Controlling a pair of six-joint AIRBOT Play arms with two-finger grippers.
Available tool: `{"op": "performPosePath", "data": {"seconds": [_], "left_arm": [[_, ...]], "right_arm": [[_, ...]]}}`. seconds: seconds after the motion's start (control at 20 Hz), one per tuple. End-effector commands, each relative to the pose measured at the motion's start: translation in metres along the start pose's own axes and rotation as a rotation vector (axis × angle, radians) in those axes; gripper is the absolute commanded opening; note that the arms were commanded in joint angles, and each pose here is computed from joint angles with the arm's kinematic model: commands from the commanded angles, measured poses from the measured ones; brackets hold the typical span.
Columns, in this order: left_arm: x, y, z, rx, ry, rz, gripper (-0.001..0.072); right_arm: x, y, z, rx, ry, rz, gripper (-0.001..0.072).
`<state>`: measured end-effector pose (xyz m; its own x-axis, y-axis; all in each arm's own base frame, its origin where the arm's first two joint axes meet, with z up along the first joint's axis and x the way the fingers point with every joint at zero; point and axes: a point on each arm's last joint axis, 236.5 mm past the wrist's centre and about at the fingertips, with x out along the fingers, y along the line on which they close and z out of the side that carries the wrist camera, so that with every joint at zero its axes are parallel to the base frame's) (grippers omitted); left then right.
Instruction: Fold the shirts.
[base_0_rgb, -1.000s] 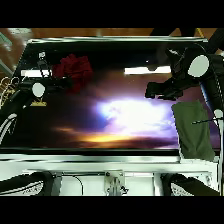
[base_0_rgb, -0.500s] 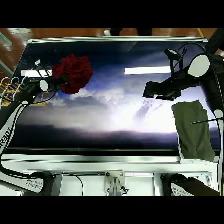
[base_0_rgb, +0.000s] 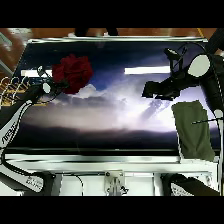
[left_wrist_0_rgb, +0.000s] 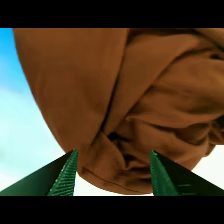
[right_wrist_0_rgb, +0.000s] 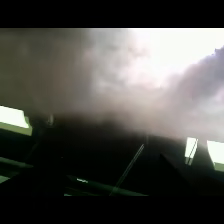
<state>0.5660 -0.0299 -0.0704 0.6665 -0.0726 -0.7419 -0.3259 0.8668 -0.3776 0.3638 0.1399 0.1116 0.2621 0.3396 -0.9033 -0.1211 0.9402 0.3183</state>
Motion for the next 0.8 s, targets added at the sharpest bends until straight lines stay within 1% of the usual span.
{"op": "performPosePath", "data": {"seconds": [0.0,0.2,0.3,0.5,0.7,0.75], "left_arm": [[0.004,0.015,0.002,-0.019,0.003,0.021,0.0524],[0.005,0.024,0.005,-0.033,0.004,0.033,0.0520],[0.005,0.026,-0.002,-0.044,0.030,0.040,0.0460],[0.010,0.035,-0.025,-0.055,0.117,0.074,0.0463],[0.016,0.034,-0.032,-0.102,0.134,0.061,0.0457],[0.017,0.034,-0.034,-0.109,0.138,0.060,0.0377]], "right_arm": [[0.000,0.001,0.000,-0.001,0.001,0.001,0.0694],[0.000,0.001,0.005,0.000,-0.022,0.005,0.0693],[0.000,0.002,0.008,0.000,-0.034,0.006,0.0694],[0.000,0.006,0.010,0.002,-0.042,0.025,0.0694],[0.000,0.008,0.010,0.003,-0.041,0.032,0.0694],[0.000,0.008,0.010,0.003,-0.041,0.033,0.0694]]}}
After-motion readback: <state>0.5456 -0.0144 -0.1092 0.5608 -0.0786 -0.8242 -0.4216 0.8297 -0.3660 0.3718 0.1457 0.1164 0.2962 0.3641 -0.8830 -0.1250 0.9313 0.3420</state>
